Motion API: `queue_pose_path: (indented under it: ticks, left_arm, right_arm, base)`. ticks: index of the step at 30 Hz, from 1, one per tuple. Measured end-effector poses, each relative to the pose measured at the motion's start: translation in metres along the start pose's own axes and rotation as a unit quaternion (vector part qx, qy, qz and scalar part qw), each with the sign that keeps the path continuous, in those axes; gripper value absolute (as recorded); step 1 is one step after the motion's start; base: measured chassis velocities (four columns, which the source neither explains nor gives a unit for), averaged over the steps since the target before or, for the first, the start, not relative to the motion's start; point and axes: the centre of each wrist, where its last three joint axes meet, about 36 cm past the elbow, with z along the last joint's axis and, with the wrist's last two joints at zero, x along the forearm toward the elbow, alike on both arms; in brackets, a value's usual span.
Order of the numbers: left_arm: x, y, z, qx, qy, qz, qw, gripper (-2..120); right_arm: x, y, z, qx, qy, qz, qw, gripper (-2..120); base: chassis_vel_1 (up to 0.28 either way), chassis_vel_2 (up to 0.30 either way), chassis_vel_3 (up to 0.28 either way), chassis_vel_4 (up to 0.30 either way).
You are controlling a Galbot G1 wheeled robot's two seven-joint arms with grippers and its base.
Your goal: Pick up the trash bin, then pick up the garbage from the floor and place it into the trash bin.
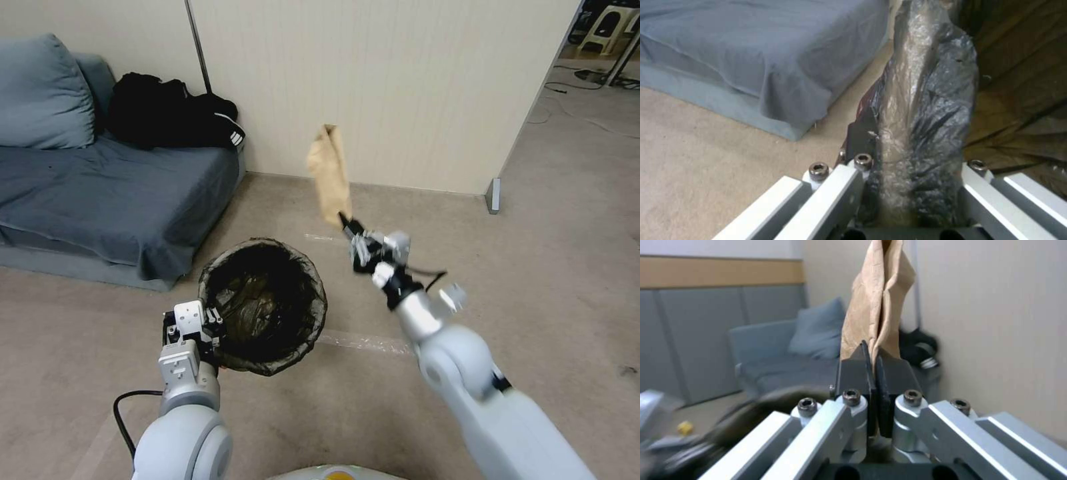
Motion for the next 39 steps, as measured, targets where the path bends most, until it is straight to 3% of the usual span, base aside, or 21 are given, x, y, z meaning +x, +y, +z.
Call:
queue_pose_path:
  ticks: [11,22,31,35,39]
  left_arm:
    - [0.001,-0.001,0.0,0.0,0.0,0.001,1.0,1]
    - [0.003,-0.001,-0.003,0.005,-0.003,0.0,1.0,0]
    - [0.004,-0.002,-0.003,0.005,-0.003,0.0,1.0,0]
    - [0.003,-0.003,-0.004,0.01,-0.004,0.001,0.9999,0]
    - [0.003,-0.004,-0.004,0.013,-0.003,0.001,0.9999,0]
  right_arm:
    - [0.035,0.042,0.047,-0.006,0.06,-0.026,0.998,0]
    - [0.043,0.041,0.091,-0.012,0.087,0.003,0.996,0]
    - [0.037,0.043,0.109,-0.013,0.098,0.028,0.995,0]
    - [0.033,0.051,0.115,-0.012,0.103,0.031,0.994,17]
    - [0.033,0.053,0.117,-0.011,0.105,0.029,0.994,25]
  base:
    - [0.0,0.0,0.0,0.0]
    - [0.0,0.0,0.0,0.0]
    - [0.0,0.0,0.0,0.0]
    - [0.0,0.0,0.0,0.0]
    - [0.0,0.0,0.0,0.0]
